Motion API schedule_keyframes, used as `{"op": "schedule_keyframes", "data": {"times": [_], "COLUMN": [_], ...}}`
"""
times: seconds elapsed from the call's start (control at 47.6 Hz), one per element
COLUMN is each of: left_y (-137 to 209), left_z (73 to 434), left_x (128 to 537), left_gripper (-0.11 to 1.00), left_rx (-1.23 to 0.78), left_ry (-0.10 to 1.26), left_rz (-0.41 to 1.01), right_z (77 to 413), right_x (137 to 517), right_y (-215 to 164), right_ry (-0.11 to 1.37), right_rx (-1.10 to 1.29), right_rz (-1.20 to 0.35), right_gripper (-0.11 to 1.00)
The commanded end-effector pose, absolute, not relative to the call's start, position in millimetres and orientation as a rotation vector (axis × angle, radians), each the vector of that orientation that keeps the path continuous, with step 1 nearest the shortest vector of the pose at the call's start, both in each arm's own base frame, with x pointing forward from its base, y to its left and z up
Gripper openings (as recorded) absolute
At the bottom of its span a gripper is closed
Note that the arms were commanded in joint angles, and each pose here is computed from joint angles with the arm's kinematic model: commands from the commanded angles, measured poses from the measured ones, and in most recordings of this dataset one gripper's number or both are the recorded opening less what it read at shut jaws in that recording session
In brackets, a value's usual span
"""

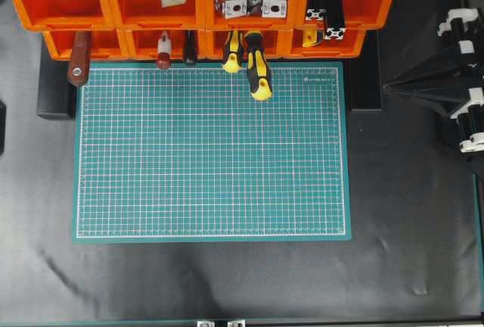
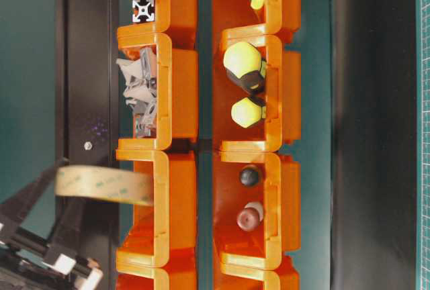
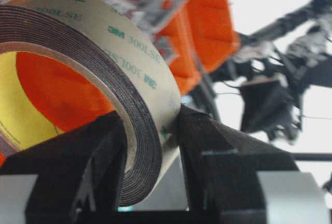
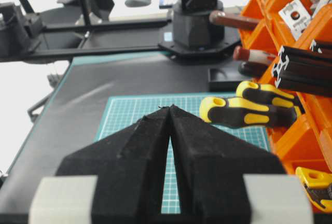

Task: Pick foam from container rack with left arm.
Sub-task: 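Close the left gripper on the rim of the 3M tape roll, then lift the tape roll out of the bin and carry it over the mat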

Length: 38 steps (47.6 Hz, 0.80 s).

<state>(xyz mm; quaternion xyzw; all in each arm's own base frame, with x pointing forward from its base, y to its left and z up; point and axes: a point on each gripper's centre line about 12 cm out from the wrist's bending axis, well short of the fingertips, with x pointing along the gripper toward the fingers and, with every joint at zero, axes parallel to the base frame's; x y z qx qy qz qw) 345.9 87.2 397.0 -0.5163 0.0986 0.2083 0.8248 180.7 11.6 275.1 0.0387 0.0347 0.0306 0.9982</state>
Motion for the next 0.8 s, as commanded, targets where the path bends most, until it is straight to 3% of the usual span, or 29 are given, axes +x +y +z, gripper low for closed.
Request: {"op": "schedule_keyframes", "data": {"times": [0.0,0.315,0.777], "left_y": [73.4,-4.4,-98.1], "left_z": [421.9,458.5,369.7], "left_x": [346.9,338.9,355.4], "left_gripper": [0.28,0.28,0.26], "left_rx": [-1.065,-0.75,-0.171], "left_ry": [0.152,0.203,0.711], "left_rz": [0.358,0.083,-0.13], "right_z": [283.6,285.8,285.9], "right_x": [182.0,181.6,181.1], "right_y": [12.3,12.2,12.1], "right_ry": [0.039,0.03,0.027], "right_rx": [0.08,0.083,0.091], "right_rz": [0.066,0.066,0.065], "right_gripper": [0.0,0.0,0.0]}}
